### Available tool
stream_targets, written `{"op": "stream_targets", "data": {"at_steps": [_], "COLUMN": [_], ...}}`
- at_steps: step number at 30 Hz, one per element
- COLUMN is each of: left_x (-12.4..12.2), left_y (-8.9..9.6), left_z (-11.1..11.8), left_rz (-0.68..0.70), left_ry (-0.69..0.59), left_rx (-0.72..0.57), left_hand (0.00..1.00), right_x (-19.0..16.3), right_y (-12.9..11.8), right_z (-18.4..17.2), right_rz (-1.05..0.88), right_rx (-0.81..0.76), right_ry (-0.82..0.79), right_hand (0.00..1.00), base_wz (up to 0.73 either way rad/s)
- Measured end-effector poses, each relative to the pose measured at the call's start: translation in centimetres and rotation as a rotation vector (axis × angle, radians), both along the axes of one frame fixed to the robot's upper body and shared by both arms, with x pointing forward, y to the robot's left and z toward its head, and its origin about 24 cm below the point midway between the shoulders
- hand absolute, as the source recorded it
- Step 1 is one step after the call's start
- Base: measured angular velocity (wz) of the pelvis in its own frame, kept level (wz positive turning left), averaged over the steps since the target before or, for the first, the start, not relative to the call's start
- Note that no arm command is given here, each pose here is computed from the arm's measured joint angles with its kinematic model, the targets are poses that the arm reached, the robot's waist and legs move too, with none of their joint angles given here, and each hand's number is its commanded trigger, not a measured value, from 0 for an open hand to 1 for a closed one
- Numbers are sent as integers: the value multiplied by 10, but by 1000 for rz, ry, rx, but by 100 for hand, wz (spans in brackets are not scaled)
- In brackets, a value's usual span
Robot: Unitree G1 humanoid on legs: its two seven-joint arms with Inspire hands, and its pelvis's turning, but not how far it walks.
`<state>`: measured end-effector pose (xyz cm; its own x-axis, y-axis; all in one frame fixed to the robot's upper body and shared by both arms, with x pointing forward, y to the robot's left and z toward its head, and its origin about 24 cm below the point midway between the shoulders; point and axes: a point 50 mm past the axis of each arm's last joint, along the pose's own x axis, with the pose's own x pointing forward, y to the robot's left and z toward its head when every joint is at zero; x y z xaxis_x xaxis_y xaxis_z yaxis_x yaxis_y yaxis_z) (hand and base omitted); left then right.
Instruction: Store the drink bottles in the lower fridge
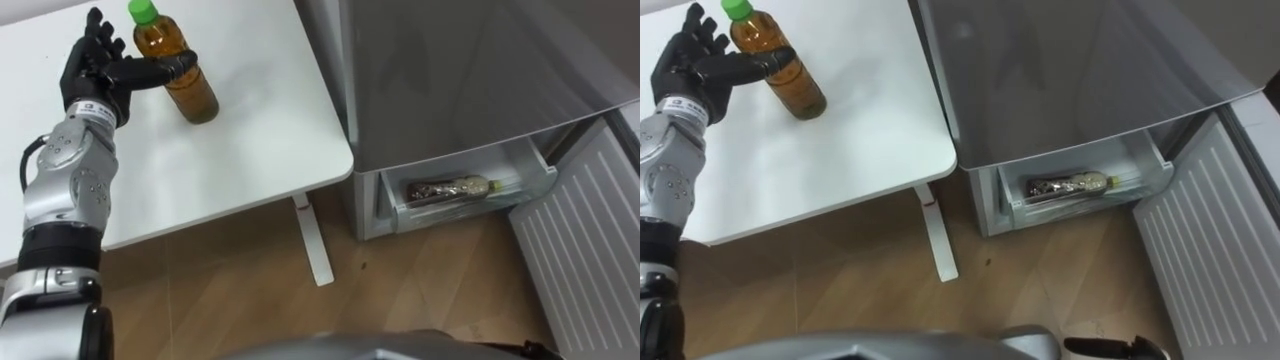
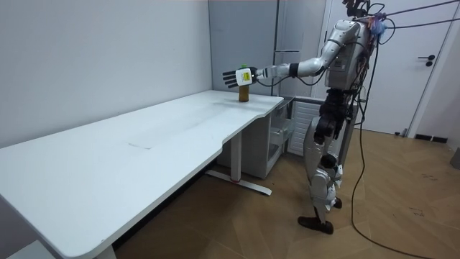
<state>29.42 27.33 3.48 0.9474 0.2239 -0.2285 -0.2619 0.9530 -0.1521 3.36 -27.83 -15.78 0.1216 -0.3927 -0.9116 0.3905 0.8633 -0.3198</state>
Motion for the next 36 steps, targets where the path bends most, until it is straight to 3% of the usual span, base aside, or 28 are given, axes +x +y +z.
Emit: {"op": "stream_targets", "data": {"at_steps": [29,36], "left_x": [2,14], "left_y": [-3,-6], "left_z": [-8,-6], "left_rz": [-32,-56], "left_ry": [46,74], "left_rx": [-18,-3], "left_hand": [0,0], "right_x": [2,4], "right_y": [1,1], "right_z": [0,0], "right_rz": [8,-1], "right_rx": [-13,-8], "right_ry": [5,2], "right_hand": [0,0], "base_wz": [0,0]}}
